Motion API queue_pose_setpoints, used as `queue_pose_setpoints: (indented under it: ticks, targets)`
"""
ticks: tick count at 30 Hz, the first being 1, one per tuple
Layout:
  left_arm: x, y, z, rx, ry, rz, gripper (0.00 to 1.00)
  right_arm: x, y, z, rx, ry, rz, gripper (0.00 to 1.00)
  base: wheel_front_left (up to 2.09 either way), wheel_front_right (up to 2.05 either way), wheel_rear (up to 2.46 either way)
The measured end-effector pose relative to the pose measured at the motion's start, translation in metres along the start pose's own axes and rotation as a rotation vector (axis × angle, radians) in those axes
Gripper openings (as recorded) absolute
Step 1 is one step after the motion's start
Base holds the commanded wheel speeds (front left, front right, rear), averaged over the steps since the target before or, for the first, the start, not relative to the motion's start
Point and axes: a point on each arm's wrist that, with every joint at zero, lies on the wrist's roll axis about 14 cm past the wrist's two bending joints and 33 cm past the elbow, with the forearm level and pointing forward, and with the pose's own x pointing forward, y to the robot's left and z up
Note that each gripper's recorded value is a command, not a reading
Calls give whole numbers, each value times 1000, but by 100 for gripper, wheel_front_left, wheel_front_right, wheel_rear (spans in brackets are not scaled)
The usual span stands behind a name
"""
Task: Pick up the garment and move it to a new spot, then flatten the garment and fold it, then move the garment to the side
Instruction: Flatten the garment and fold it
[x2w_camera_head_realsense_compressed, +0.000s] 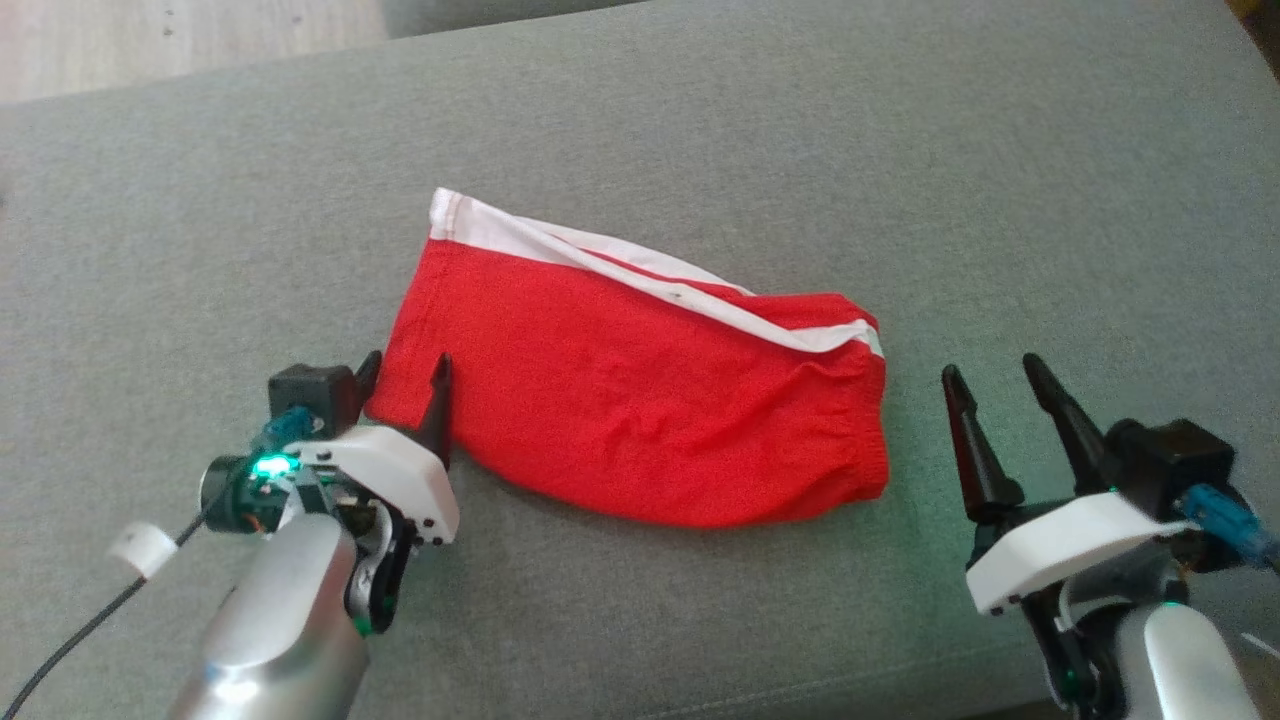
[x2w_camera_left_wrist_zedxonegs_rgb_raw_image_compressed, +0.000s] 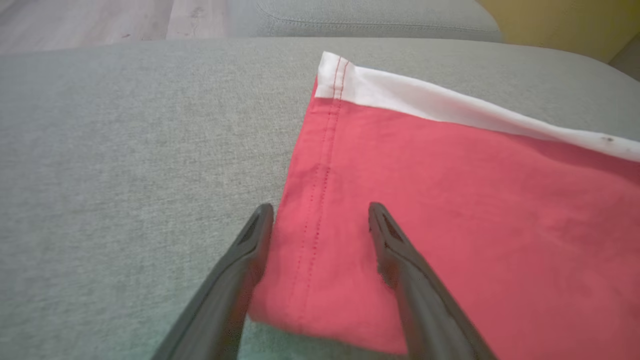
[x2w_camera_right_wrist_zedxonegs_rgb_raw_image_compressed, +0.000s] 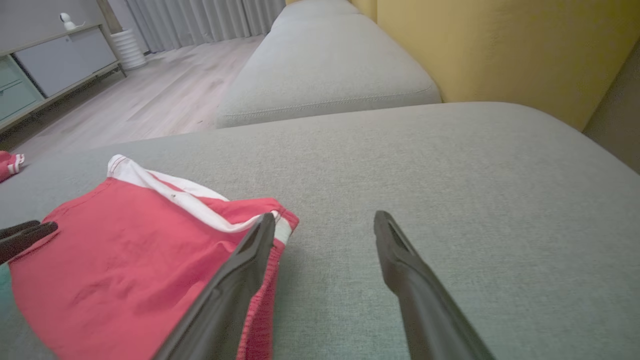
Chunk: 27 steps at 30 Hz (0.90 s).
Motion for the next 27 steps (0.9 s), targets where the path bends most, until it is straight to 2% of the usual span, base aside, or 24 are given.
queue_pose_setpoints:
  ticks: [8,13,14,16,17,19,27]
  targets:
    - [7,4,-12,-29,80,4,100,-3,-13,8,-3,-11,-41,100,0,0,0]
    - [10,-5,-13,-60,118,-48,100,-5,-15,10,-2,-18,-50,100,0,0,0]
    - [10,-8,-14,-65,126,-61,96,-5,-16,10,-2,-18,-51,100,0,0,0]
    - [10,-12,-14,-67,142,-78,49,-5,-16,10,-1,-18,-51,100,0,0,0]
    - [10,-13,-14,-67,147,-83,37,-5,-16,10,-1,-18,-51,100,0,0,0]
    - [10,-17,-14,-63,153,-93,0,-5,-16,10,0,-18,-51,100,0,0,0]
    - [-1,-12,0,-74,78,-65,0,-4,-17,16,2,-41,-51,100,0,0,0]
